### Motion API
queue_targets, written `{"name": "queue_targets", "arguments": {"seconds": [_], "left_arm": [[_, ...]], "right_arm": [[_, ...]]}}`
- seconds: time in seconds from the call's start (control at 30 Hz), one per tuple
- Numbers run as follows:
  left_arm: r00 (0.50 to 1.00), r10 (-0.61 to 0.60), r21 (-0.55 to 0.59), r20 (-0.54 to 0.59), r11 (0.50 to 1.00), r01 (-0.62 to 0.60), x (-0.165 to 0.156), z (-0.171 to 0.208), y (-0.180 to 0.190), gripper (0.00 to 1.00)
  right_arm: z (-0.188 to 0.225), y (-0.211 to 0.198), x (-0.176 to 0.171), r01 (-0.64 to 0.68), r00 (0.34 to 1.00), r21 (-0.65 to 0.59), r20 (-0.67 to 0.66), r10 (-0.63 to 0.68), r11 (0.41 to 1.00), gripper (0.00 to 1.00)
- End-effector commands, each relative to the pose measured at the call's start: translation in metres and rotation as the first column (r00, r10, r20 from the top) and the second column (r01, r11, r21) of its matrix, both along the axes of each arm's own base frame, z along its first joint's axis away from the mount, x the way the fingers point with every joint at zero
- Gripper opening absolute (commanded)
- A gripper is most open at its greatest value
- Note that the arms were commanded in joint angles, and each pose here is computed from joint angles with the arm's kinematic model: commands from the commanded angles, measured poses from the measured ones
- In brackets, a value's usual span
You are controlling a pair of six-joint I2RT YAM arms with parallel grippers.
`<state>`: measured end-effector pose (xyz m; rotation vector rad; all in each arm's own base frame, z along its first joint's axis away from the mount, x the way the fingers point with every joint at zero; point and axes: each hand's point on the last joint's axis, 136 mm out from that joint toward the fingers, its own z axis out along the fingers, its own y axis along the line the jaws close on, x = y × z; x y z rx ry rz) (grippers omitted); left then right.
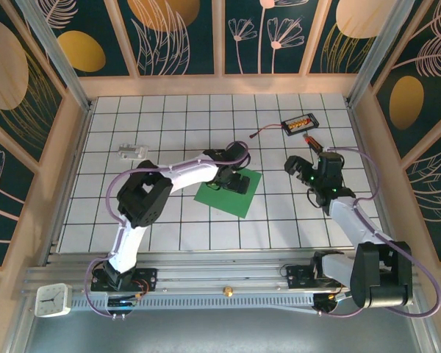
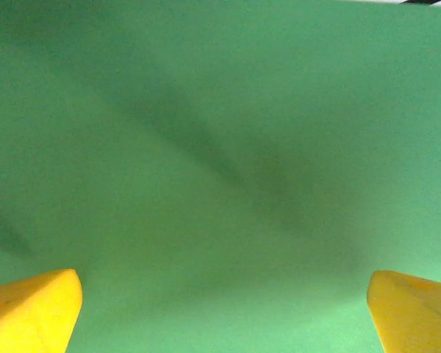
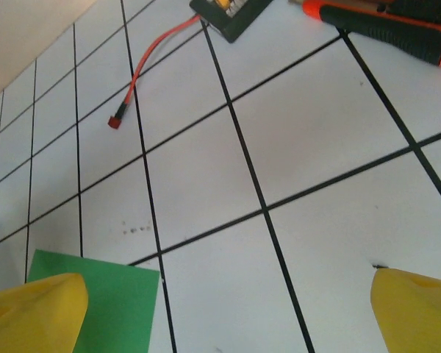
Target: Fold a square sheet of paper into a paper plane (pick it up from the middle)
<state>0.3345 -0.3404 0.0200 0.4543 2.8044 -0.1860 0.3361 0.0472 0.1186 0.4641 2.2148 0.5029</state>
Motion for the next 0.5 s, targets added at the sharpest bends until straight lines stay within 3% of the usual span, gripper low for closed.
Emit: {"name": "queue_targets", "arguments": {"seconds": [0.0, 0.47], "left_arm": [[0.998, -0.027, 0.137, -0.063, 0.99, 0.035, -0.007, -0.009, 0.021, 0.99], [0.991, -0.058, 0.144, -0.123, 0.987, 0.075, -0.009, -0.031, 0.012, 0.96]], "right_arm": [[0.006, 0.007, -0.001, -0.051, 0.998, 0.018, 0.038, 0.05, 0.999, 0.99], [0.002, 0.01, -0.003, -0.063, 0.998, 0.032, 0.031, 0.062, 0.997, 0.99]]}}
